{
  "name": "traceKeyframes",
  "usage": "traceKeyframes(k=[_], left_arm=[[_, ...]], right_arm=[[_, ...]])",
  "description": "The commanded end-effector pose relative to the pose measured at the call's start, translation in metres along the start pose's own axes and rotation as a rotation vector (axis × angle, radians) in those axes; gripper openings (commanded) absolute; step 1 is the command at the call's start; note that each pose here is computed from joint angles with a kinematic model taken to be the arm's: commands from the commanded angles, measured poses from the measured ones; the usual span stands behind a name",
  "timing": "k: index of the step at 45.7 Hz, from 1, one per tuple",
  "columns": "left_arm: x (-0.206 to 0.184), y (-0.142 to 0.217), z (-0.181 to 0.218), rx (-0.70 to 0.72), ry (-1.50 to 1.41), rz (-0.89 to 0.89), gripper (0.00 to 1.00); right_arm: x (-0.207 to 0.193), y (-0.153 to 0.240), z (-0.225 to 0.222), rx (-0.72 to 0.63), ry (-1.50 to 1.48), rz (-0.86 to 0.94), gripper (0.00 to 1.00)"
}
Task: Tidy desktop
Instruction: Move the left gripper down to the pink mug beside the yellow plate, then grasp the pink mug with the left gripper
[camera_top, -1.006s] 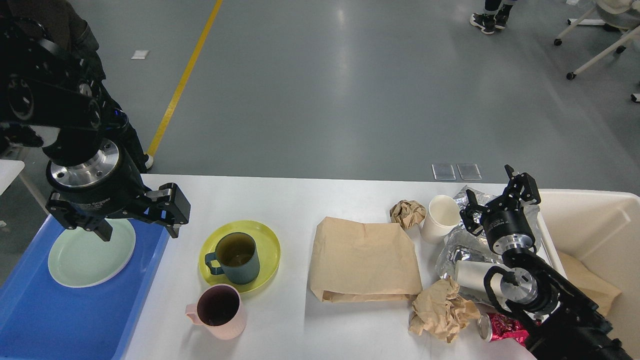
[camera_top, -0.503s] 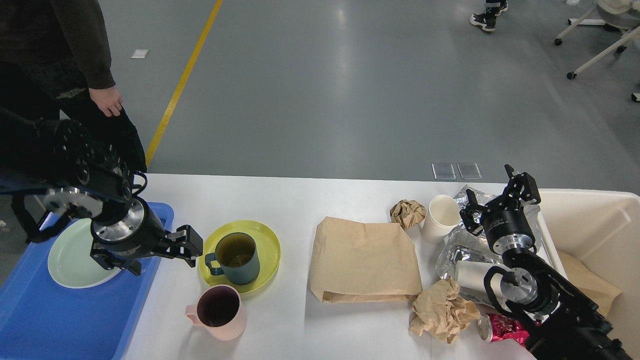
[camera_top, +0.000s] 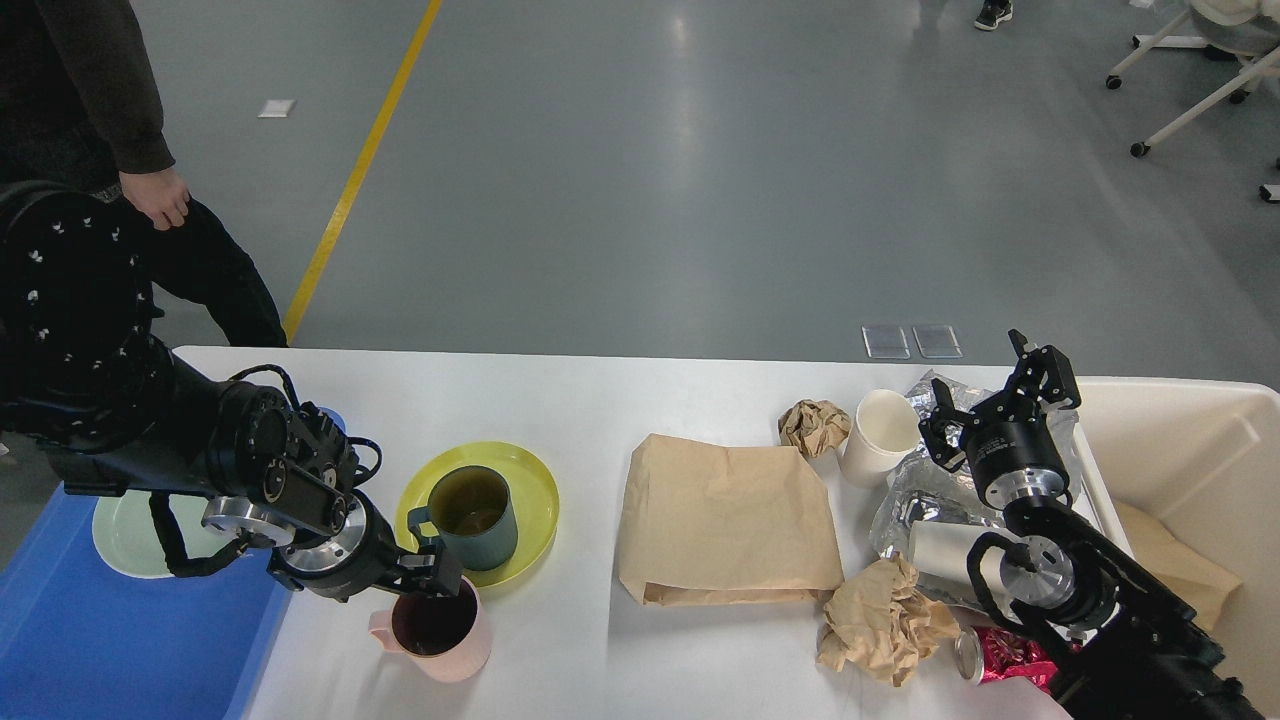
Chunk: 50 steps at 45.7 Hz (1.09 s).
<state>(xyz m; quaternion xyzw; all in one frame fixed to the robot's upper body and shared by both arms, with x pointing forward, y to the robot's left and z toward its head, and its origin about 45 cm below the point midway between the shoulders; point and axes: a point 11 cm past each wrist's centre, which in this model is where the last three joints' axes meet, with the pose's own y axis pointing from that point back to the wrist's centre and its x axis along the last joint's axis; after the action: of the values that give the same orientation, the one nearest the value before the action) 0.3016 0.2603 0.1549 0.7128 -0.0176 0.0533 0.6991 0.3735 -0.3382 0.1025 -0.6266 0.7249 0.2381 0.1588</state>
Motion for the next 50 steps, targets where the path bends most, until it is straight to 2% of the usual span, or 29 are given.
traceKeyframes(k=[1,12,25,34,39,42,50], left_arm=[[0.007,-0.009,-0.001,0.008,-0.053,0.019,0.96],[0.018,-0.026,-0.001,0.023,-0.178,0.05,0.93],[0.003,-0.04,0.019,-0.025,-0.245,0.013,0.85],[0.002,-0.04,0.019,-0.029,-0.232,0.003,0.52],[0.002,-0.04,0.017,-0.024,-0.226,0.008,0.41],[0.001,-0.042,0.015,-0.018,-0.227,0.005,0.28],[0.0,-0.042,0.011,-0.008,-0.227,0.0,0.07]], right_arm=[[0.0,0.0,0.0,0.002,-0.001,0.001,1.0],[0.0,0.0,0.0,-0.001,0.0,0.0,1.0],[0.0,0.0,0.0,0.0,0.0,0.0,1.0],[0.0,0.0,-0.001,0.001,0.001,0.0,1.0],[0.0,0.0,0.0,0.0,0.0,0.0,1.0],[0.0,0.0,0.0,0.0,0.0,0.0,1.0],[0.0,0.0,0.0,0.0,0.0,0.0,1.0]])
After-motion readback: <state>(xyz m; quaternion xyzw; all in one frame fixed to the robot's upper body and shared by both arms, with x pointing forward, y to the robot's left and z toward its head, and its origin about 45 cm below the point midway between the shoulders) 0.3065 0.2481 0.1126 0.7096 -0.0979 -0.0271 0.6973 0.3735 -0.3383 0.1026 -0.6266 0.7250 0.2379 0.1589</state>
